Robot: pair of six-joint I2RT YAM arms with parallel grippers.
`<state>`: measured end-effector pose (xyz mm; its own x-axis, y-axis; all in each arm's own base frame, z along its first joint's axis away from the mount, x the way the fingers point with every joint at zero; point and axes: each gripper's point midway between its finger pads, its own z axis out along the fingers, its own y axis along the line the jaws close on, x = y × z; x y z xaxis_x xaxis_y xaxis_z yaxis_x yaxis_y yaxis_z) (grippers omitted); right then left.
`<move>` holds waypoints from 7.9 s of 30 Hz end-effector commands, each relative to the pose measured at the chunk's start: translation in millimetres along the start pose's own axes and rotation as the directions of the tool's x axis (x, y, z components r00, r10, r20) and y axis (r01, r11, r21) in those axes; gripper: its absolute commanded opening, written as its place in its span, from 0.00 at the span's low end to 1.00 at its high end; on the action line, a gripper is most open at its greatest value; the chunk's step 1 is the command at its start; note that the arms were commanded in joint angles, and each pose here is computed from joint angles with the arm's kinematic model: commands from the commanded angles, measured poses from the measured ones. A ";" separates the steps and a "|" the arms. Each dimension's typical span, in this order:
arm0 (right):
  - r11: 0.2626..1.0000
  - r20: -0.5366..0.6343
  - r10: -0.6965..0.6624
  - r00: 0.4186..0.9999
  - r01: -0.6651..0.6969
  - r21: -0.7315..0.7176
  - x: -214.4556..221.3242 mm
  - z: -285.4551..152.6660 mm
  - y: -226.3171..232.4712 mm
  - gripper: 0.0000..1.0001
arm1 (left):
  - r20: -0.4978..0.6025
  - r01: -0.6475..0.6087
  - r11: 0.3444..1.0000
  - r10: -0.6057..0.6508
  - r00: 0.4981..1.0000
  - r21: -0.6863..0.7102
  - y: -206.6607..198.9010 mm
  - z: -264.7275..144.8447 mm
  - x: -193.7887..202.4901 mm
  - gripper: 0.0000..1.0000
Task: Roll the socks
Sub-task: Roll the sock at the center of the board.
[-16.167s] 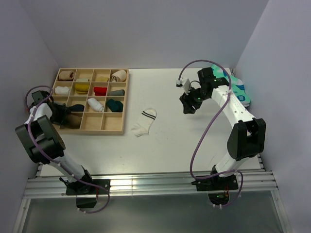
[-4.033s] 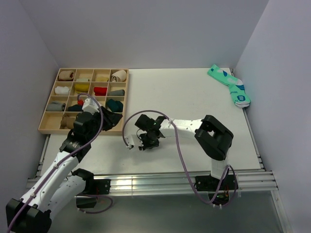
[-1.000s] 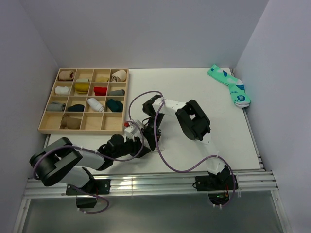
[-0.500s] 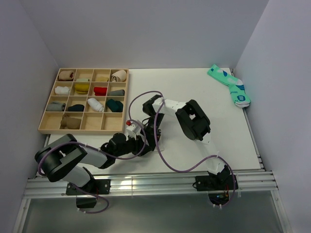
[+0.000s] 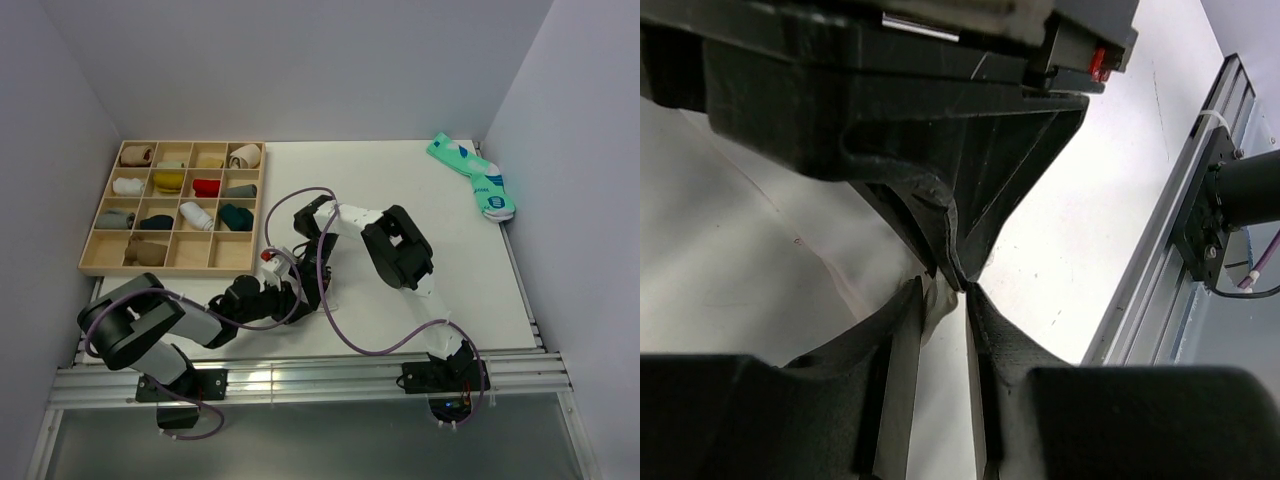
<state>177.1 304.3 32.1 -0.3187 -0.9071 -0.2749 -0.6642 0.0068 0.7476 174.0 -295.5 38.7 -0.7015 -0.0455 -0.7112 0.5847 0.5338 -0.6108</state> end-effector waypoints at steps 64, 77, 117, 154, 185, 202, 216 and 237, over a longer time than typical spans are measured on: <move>0.789 0.382 -0.077 0.921 -0.177 0.588 -3.1 -127.8 -14.9 0.44 | -0.180 0.381 0.876 -0.442 0.879 -0.295 -9.3 8.7 -3.3 0.00; 0.663 0.246 -0.416 0.875 0.107 0.741 19.8 -122.5 20.1 0.44 | -0.298 0.570 0.744 -0.664 0.686 -0.349 -1.8 10.3 20.9 0.00; 0.497 -0.150 -0.537 0.830 0.455 0.739 6.7 -6.6 6.6 0.26 | -0.365 0.646 0.700 -0.713 0.599 -0.305 -1.0 8.8 29.3 0.00; 0.453 -0.183 -0.525 0.832 0.454 0.767 30.1 -42.1 5.1 0.39 | -0.407 0.647 0.665 -0.744 0.530 -0.373 5.6 -2.3 44.5 0.00; 0.256 -0.282 -0.727 0.626 0.628 0.735 10.7 22.1 38.6 0.36 | -0.390 0.744 0.532 -0.836 0.385 -0.404 -10.1 -3.8 36.1 0.00; 0.205 -0.301 -0.692 0.656 0.578 0.790 -9.1 14.9 18.3 0.37 | -0.418 0.727 0.558 -0.817 0.397 -0.400 -11.2 -11.3 42.9 0.00; 0.305 -0.312 -0.652 0.691 0.616 0.726 5.5 27.8 14.5 0.18 | -0.435 0.707 0.619 -0.771 0.465 -0.342 -17.4 -8.5 24.5 0.01; 0.691 -0.093 -0.575 0.813 0.543 0.477 16.1 16.5 56.2 0.11 | 0.098 0.696 0.622 -0.716 0.691 -0.359 31.0 -37.1 -28.5 0.21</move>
<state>136.9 299.7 53.4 0.2405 -0.7770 -0.5817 -0.9639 -0.2620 -0.0485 187.0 -265.9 58.1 -0.9370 -0.3456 -0.0502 -0.1922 0.6304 -0.7521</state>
